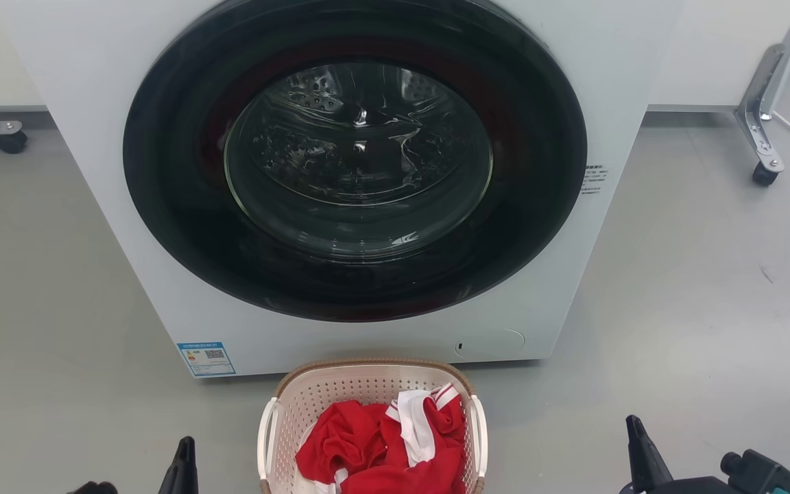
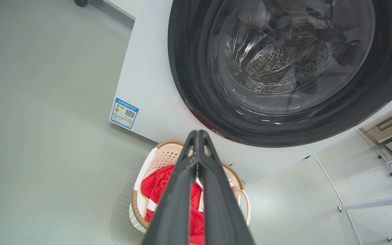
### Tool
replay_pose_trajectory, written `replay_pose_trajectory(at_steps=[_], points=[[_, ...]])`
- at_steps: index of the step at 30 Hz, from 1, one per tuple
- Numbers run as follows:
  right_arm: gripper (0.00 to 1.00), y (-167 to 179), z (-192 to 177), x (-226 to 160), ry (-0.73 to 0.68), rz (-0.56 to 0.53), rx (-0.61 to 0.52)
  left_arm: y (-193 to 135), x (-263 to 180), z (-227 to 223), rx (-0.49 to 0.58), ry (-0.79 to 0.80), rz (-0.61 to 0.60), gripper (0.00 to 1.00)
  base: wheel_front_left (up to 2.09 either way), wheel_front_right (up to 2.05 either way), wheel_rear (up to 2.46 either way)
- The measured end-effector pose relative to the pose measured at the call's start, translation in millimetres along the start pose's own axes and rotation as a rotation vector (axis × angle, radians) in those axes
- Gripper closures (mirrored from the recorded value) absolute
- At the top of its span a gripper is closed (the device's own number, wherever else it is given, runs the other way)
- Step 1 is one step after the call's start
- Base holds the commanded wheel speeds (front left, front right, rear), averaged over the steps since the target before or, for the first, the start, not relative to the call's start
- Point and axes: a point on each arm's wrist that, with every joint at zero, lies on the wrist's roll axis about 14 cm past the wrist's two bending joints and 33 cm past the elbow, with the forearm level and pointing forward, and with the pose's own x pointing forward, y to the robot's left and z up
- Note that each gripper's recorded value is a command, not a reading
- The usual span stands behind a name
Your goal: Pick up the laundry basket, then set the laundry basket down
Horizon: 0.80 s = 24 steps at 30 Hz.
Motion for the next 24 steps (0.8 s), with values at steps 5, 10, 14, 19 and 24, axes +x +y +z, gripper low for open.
replay_pose_trajectory(at_steps=[5, 10, 14, 19, 24], points=[[1.0, -1.6, 7.0, 3.6, -0.006, -0.003, 0.07, 0.5, 2.2, 0.5, -0.075, 0.009, -0.001, 1.0, 0.0, 0.0, 0.0], [1.0, -6.6, 10.3, 3.8, -0.005, -0.012, 0.14, -0.5, 5.4, 2.7, -0.149, 0.015, -0.004, 1.0, 0.0, 0.0, 0.0], [1.0, -9.6, 14.4, 4.7, -0.011, -0.017, 0.196, -0.5, 8.2, 4.9, -0.21, 0.015, -0.003, 1.0, 0.0, 0.0, 0.0], [1.0, -11.2, 23.2, 7.6, -0.025, -0.01, 0.28, -0.6, 10.8, 6.1, -0.298, 0.025, -0.008, 1.0, 0.0, 0.0, 0.0], [1.0, -15.7, 26.9, 7.6, -0.029, -0.015, 0.352, -4.6, 14.9, 11.4, -0.372, 0.02, -0.028, 1.0, 0.0, 0.0, 0.0]])
